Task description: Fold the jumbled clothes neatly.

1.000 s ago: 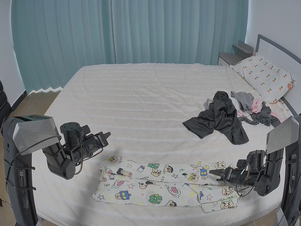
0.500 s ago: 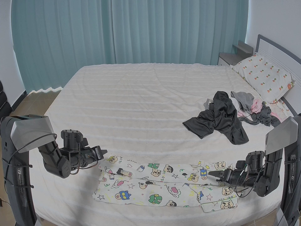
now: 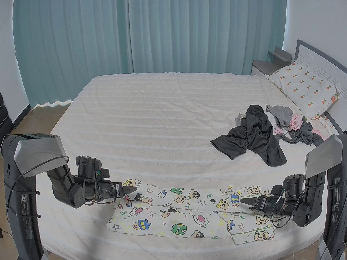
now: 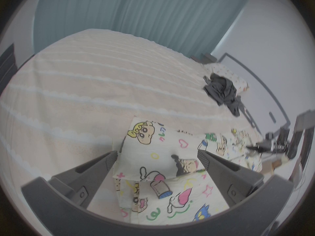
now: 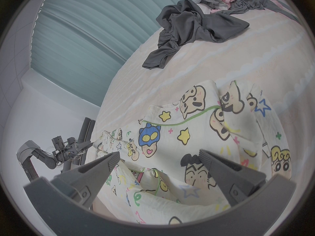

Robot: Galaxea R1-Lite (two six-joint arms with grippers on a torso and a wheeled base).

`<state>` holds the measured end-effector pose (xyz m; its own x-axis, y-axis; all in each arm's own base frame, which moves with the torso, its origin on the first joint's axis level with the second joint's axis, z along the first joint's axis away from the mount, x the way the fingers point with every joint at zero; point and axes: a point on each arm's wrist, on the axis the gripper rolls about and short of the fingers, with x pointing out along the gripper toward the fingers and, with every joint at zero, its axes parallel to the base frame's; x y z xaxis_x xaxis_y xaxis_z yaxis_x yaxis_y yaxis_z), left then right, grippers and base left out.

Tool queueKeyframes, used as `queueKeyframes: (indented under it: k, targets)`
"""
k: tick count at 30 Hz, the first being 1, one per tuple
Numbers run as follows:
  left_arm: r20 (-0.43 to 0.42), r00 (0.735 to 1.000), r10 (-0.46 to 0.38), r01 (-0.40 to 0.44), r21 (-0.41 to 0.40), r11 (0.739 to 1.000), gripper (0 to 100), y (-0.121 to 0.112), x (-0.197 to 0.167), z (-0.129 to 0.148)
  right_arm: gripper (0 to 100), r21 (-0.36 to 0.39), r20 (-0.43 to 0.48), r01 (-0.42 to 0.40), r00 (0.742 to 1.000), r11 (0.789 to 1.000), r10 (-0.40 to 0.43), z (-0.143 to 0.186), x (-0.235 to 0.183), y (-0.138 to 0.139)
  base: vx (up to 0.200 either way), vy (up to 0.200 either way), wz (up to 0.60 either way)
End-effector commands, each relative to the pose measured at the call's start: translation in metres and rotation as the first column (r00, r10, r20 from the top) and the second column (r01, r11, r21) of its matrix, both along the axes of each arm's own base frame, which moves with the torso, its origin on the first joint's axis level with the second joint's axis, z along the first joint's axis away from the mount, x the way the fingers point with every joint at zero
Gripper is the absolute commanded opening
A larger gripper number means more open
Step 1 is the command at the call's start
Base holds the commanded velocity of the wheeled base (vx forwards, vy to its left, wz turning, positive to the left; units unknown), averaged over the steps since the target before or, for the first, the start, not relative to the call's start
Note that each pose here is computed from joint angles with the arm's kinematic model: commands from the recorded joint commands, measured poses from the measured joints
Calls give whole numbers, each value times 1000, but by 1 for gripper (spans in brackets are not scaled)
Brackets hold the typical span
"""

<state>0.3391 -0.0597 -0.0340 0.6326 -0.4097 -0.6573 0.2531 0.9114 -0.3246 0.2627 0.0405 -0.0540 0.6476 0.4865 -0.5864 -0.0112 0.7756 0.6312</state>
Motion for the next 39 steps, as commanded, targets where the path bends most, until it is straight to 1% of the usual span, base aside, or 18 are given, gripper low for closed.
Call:
queueKeyframes:
  k: [1, 3, 7, 8, 9, 12, 14, 16, 18, 21, 23, 26, 27, 28, 30, 33, 36, 39]
  targets:
    - [-55, 998, 1, 8, 160, 987, 100, 4, -12, -10, 100, -1, -2, -2, 1000, 1000, 2, 0, 0, 0, 0, 0, 0]
    - [-81, 996, 47, -28, 225, 974, 100, 5, -11, -10, 100, -2, -3, -9, 1000, 1000, 9, -1, -1, 2, 0, 0, 0]
    - [-121, 988, 94, -56, 288, 956, 100, 7, -12, -12, 100, -2, -6, -13, 1000, 1000, 13, 0, -3, 3, 0, 0, 0]
    - [-121, 988, 94, -56, 288, 956, 100, 7, -12, -12, 100, -2, -6, -13, 1000, 1000, 13, 0, -3, 3, 0, 0, 0]
    - [-142, 983, 120, -69, 324, 944, 100, 8, -14, -13, 100, -2, -6, -15, 1000, 1000, 15, 0, -3, 3, 0, 0, 0]
    - [-148, 981, 127, -72, 334, 940, 100, 9, -16, -13, 100, -3, -5, -16, 1000, 1000, 16, 0, -3, 3, 0, 0, 0]
    - [-138, 983, 123, -72, 324, 943, 100, 9, -17, -7, 100, -3, -5, -16, 1000, 1000, 16, 0, -3, 3, 0, 0, 0]
    - [-131, 986, 100, -59, 284, 957, 100, 11, -20, 7, 100, -7, -4, -18, 1000, 1000, 18, -1, -3, 3, 0, 0, 0]
    - [-130, 990, 56, -25, 226, 974, 100, 11, -25, 21, 100, -8, -7, -18, 1000, 1000, 18, -1, -4, 3, 0, 0, 0]
    - [-111, 993, 32, -11, 187, 982, 100, 10, -24, 37, 100, -10, -6, -18, 1000, 1000, 18, -2, -3, 3, 0, 0, 0]
    - [-82, 995, 52, -37, 170, 985, 100, 9, -16, 44, 100, -10, -8, -18, 1000, 1000, 18, -2, -4, 3, 0, 0, 0]
    - [-53, 990, 129, -122, 132, 984, 100, 7, -2, 52, 100, -10, -6, -18, 1000, 1000, 18, -2, -4, 3, 0, 0, 0]
    - [-52, 990, 135, -127, 133, 983, 100, 7, -2, 52, 100, -10, -5, -18, 1000, 1000, 18, -2, -4, 3, 0, 0, 0]
    - [-45, 981, 191, -181, 169, 969, 100, 7, 5, 47, 100, -11, -7, -19, 1000, 1000, 19, -2, -4, 3, 0, 0, 0]
    - [-58, 971, 234, -214, 245, 946, 100, 2, 9, 28, 100, -15, -5, -22, 1000, 1000, 22, -2, -4, 3, 0, 0, 0]
    - [-76, 967, 241, -211, 284, 935, 100, -6, 12, 12, 100, -18, -6, -25, 1000, 1000, 25, -3, -4, 3, 0, 0, 0]
    - [-95, 969, 227, -187, 312, 931, 100, -15, 11, 0, 100, -18, -3, -25, 1000, 1000, 25, -3, -4, 3, 0, 0, 0]
    - [-104, 967, 233, -183, 357, 916, 100, -22, 8, -9, 100, -18, -3, -25, 1000, 1000, 25, -3, -4, 3, 0, 0, 0]
